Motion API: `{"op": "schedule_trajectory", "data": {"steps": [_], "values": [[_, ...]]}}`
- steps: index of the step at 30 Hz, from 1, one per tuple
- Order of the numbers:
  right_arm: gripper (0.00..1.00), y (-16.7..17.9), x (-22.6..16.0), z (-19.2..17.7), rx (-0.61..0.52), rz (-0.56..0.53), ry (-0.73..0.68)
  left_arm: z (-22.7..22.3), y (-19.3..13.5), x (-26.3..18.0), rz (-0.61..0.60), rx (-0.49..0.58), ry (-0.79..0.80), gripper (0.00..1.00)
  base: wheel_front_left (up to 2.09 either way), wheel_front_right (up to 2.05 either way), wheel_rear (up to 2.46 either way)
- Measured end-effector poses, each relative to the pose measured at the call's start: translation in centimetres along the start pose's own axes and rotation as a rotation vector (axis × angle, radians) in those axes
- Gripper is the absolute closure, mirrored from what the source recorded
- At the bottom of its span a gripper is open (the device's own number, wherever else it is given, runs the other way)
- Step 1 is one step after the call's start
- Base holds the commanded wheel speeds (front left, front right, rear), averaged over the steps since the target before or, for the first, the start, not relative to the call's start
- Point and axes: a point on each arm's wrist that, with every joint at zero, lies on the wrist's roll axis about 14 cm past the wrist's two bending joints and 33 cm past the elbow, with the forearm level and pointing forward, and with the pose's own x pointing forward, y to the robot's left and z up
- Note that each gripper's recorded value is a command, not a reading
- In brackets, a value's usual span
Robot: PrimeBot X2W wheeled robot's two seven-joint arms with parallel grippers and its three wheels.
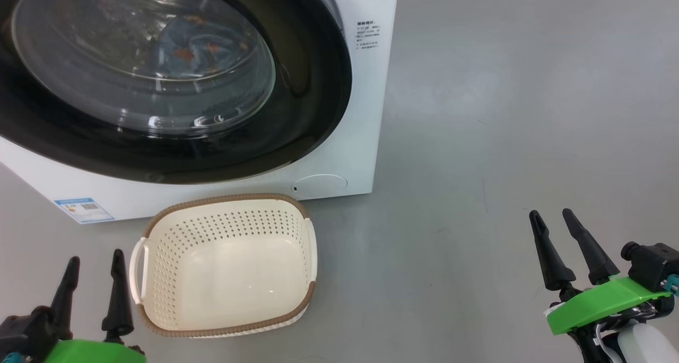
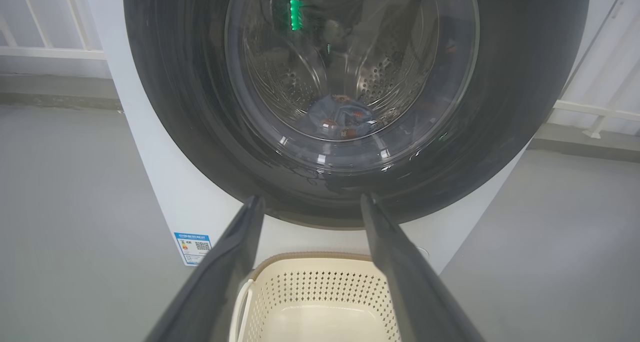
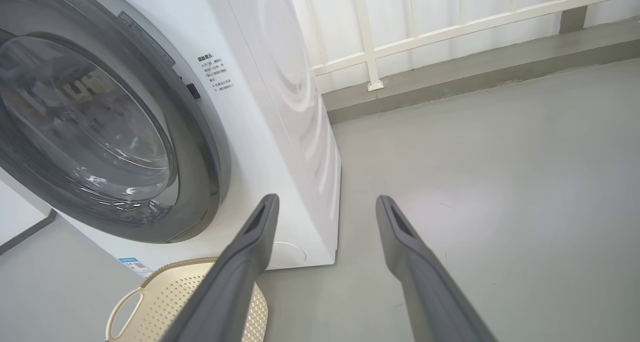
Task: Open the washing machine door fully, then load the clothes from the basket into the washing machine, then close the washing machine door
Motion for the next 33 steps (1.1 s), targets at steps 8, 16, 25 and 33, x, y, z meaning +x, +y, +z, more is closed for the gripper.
{"op": "schedule_trajectory", "data": {"steps": [8,16,25,33], "values": [[0.0,0.1,0.1,0.0,-0.003,0.004,0.0,0.0,0.2,-0.1,0.009,0.0,-0.001,0.0,0.0,0.0,0.0],[0.0,0.2,0.2,0.0,-0.003,0.008,-0.001,0.0,0.4,-0.1,0.015,-0.002,-0.003,0.0,0.0,0.0,0.0],[1.0,0.2,0.2,-0.2,0.001,0.005,0.006,-0.1,0.3,-0.2,0.017,-0.001,0.002,1.0,0.0,0.0,0.0],[1.0,0.2,-0.8,-2.4,0.067,-0.028,0.061,-1.9,-0.2,-0.7,0.037,-0.08,0.05,1.0,0.0,0.0,0.0]]}}
